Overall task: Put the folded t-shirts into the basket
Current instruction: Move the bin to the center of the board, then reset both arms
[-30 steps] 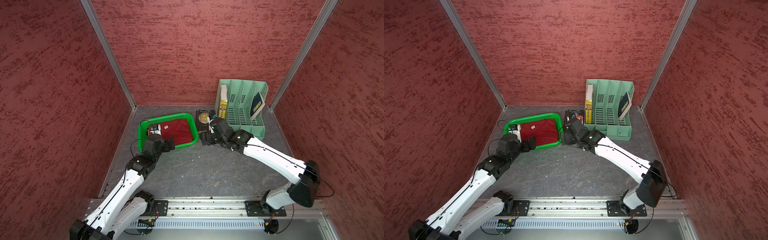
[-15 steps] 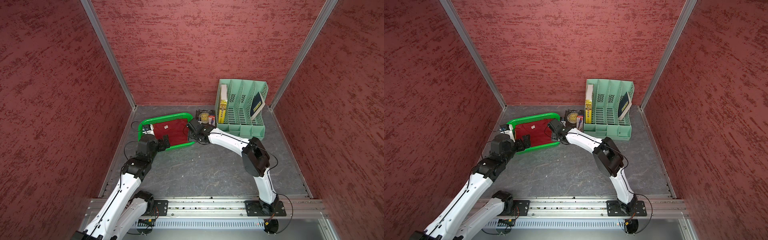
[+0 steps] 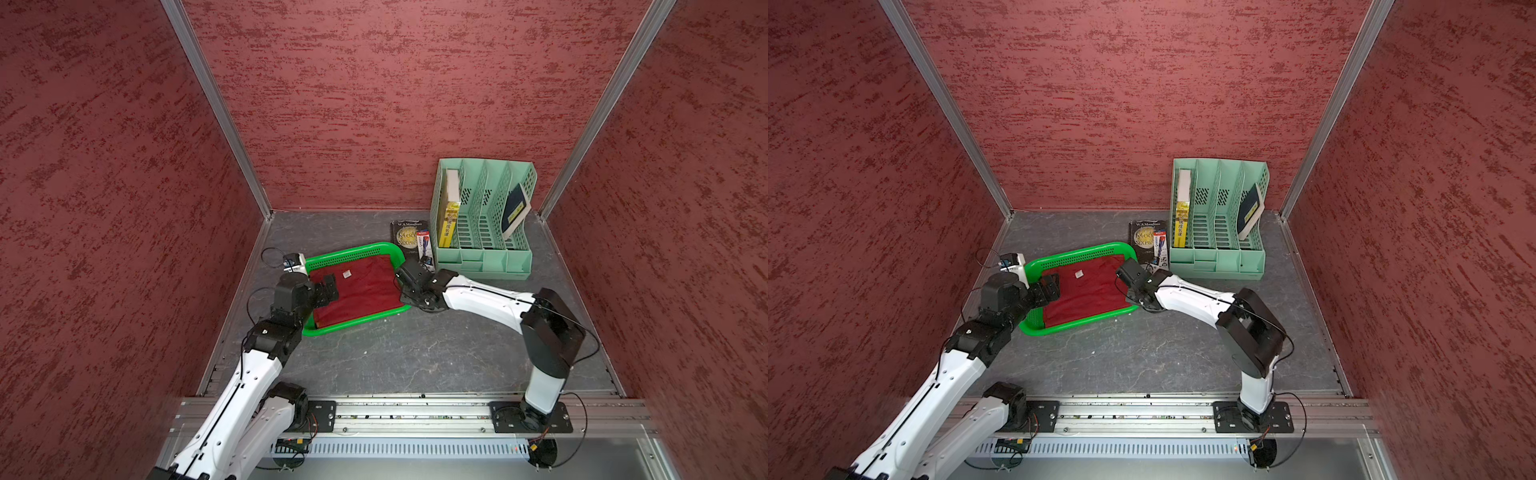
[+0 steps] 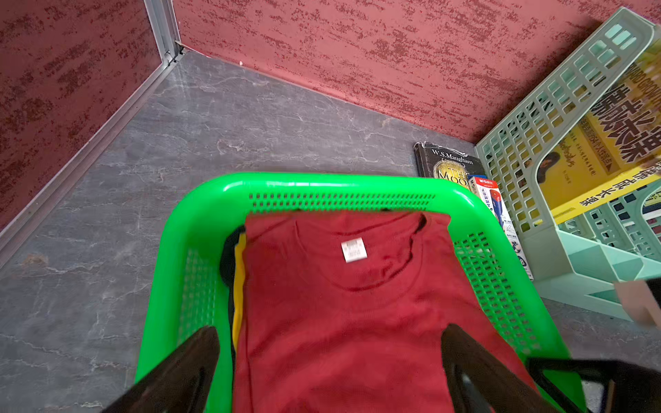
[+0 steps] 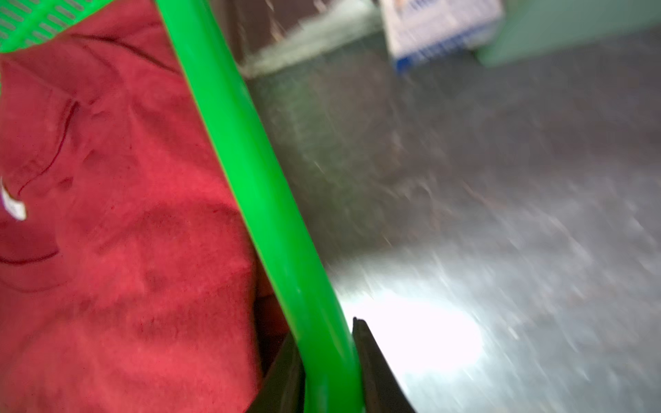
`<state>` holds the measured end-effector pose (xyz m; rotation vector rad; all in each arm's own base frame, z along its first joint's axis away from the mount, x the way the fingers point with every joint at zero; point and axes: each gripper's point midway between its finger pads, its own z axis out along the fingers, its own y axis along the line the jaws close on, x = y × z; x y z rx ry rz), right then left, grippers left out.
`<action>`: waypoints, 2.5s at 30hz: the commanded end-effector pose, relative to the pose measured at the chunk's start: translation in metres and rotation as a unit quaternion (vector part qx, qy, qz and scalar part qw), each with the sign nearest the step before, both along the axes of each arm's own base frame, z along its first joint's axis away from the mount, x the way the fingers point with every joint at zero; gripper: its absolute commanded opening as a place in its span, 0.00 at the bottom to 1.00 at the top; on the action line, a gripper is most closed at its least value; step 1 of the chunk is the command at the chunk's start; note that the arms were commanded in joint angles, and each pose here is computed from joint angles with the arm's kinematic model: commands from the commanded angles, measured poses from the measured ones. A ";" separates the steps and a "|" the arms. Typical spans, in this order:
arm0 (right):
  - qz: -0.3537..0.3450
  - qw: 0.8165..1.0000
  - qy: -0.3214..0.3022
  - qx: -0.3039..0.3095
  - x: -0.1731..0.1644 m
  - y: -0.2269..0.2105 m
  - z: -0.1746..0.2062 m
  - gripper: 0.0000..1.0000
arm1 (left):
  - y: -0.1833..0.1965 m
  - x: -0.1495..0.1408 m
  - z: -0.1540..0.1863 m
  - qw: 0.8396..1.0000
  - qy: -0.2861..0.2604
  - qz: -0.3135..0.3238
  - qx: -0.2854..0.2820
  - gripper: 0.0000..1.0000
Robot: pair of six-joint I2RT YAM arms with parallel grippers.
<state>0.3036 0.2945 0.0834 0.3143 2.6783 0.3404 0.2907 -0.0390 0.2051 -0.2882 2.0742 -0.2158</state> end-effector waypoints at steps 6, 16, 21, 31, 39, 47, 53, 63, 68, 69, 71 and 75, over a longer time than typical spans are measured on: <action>-0.077 0.996 0.041 0.006 -0.074 -0.076 -0.009 0.20 | 0.005 0.002 -0.003 1.000 -0.010 0.015 -0.007 1.00; -0.172 0.983 0.013 -0.061 -0.120 -0.188 0.002 0.20 | -0.005 0.010 -0.015 1.000 -0.017 -0.010 -0.007 1.00; -0.180 0.983 -0.014 -0.025 -0.122 -0.201 0.012 0.52 | -0.001 0.027 -0.042 1.000 0.003 0.001 -0.004 1.00; -0.030 0.950 -0.284 -0.126 -0.070 -0.215 0.138 0.98 | 0.010 0.048 -0.047 0.999 -0.037 -0.029 0.024 1.00; -0.020 0.801 -0.566 -0.196 -0.033 -0.224 0.158 0.98 | 0.000 0.077 -0.058 0.976 -0.126 -0.110 0.138 1.00; -0.017 0.816 -0.529 -0.234 0.023 -0.257 0.104 0.98 | 0.017 0.108 -0.077 0.981 -0.124 -0.101 0.107 1.00; -0.035 0.826 -0.510 -0.236 0.060 -0.281 0.057 0.98 | 0.040 0.109 -0.091 0.986 -0.132 -0.070 0.076 1.00; 0.016 0.888 -0.436 -0.146 0.099 -0.286 0.034 0.98 | 0.039 0.110 -0.091 0.986 -0.130 -0.059 0.089 1.00; -0.020 0.891 -0.425 -0.159 0.100 -0.299 0.033 0.98 | 0.039 0.110 -0.091 0.986 -0.131 -0.059 0.089 1.00; -0.020 0.891 -0.425 -0.159 0.100 -0.299 0.033 0.98 | 0.039 0.110 -0.091 0.986 -0.131 -0.060 0.088 1.00; -0.020 0.891 -0.426 -0.159 0.100 -0.299 0.034 0.99 | 0.039 0.110 -0.091 0.986 -0.131 -0.059 0.088 1.00; -0.020 0.891 -0.425 -0.159 0.100 -0.299 0.033 0.98 | 0.039 0.110 -0.091 0.986 -0.131 -0.060 0.088 1.00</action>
